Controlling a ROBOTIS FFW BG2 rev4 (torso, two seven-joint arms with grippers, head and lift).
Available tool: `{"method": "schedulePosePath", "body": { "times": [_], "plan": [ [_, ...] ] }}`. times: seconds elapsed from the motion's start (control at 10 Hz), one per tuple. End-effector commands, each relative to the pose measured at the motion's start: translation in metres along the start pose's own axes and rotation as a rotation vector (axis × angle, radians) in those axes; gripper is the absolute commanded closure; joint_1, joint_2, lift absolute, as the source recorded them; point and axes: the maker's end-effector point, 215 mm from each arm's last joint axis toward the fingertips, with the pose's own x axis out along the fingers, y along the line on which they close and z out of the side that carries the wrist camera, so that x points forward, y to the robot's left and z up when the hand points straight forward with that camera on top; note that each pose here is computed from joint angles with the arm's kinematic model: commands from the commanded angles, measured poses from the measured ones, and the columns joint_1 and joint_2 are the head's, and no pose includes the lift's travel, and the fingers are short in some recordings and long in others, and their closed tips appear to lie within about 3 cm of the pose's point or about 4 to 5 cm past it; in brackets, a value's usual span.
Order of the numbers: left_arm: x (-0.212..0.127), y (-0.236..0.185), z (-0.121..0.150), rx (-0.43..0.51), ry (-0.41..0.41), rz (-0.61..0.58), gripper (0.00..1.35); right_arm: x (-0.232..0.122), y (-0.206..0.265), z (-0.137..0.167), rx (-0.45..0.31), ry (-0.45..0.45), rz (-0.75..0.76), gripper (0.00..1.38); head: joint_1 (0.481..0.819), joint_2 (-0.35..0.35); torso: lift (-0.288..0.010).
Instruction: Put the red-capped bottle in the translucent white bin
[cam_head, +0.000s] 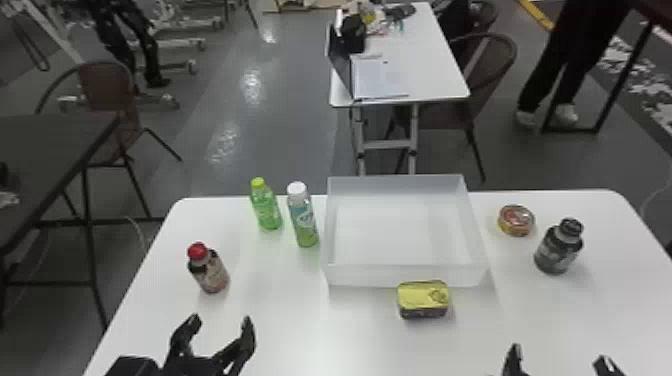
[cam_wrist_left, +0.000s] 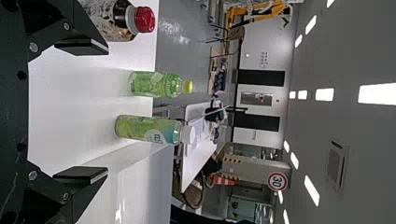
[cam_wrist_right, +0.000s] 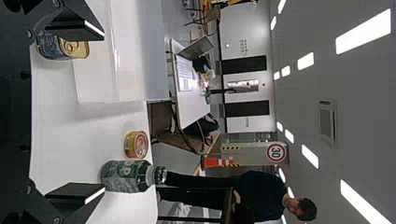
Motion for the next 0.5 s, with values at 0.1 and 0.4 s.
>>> {"method": "schedulePosePath", "body": {
  "times": [0.1,0.4],
  "plan": [
    [0.0001,0.0004,-0.0003,-0.001,0.001,0.003,0.36,0.0001,-0.0001,-0.0002,-0.002,0.002,0.001,0.15,0.695,0.143,0.000],
    [0.0001,0.0004,-0.0008,-0.001,0.002,0.003,0.36,0.0007,0.0001,0.0005,-0.003,0.000,0.002,0.15,0.695,0.144,0.000]
  ]
}}
